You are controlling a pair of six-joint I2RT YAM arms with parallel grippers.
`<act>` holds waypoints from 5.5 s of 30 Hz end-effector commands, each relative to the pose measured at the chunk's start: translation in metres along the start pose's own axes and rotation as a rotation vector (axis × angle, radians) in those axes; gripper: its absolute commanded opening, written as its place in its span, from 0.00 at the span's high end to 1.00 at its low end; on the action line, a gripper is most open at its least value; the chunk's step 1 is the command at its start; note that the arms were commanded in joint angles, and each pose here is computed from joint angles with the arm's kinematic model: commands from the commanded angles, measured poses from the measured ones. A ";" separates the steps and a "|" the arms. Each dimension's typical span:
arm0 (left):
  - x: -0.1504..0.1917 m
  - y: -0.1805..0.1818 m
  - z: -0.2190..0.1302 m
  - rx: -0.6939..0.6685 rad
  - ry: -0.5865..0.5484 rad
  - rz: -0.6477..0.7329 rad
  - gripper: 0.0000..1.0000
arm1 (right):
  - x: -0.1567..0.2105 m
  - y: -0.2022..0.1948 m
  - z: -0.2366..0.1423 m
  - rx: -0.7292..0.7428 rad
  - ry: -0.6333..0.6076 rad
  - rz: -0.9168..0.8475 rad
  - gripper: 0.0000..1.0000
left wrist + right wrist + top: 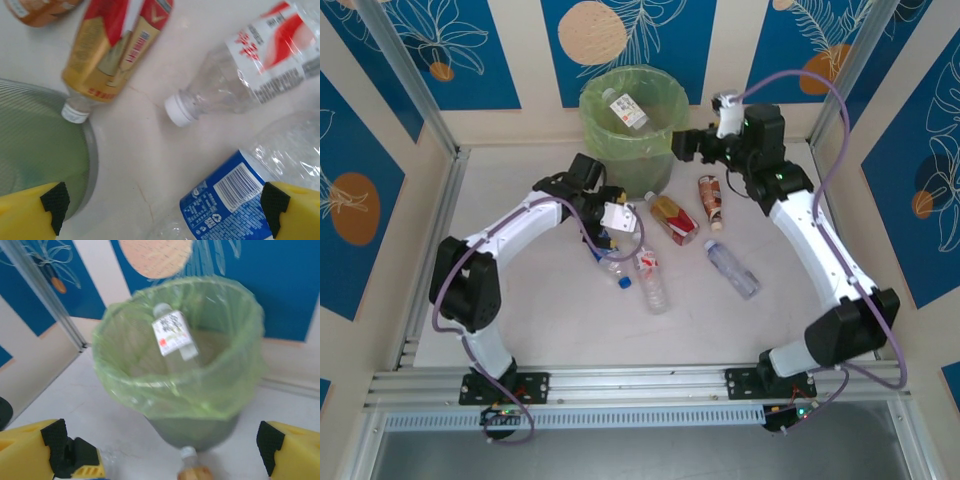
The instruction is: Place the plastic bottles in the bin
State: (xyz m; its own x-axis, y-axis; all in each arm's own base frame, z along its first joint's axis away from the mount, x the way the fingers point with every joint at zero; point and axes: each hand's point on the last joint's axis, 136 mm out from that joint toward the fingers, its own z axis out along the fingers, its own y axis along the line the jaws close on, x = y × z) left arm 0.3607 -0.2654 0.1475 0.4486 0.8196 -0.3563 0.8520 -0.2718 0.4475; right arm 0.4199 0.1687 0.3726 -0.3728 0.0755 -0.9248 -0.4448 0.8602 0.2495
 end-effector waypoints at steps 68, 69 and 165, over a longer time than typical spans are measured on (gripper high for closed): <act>-0.174 0.116 -0.153 -0.050 -0.756 -0.450 0.62 | 0.050 -0.060 -0.115 0.276 -0.102 0.193 0.00; -0.174 0.129 -0.159 -0.086 -0.776 -0.494 0.63 | 0.050 -0.060 -0.116 0.275 -0.105 0.195 0.01; 0.020 0.374 -0.129 -0.944 -1.279 -1.486 0.64 | 0.086 -0.073 -0.092 0.261 -0.031 0.285 0.01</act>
State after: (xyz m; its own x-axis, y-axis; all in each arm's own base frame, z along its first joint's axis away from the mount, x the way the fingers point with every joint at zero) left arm 0.6729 -0.2625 0.3690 -0.0496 -0.5682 -0.8214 0.3174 0.7708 -0.5524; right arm 0.3439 0.0697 0.3037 -0.4294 0.3312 -0.8402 -0.1198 0.9012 0.4165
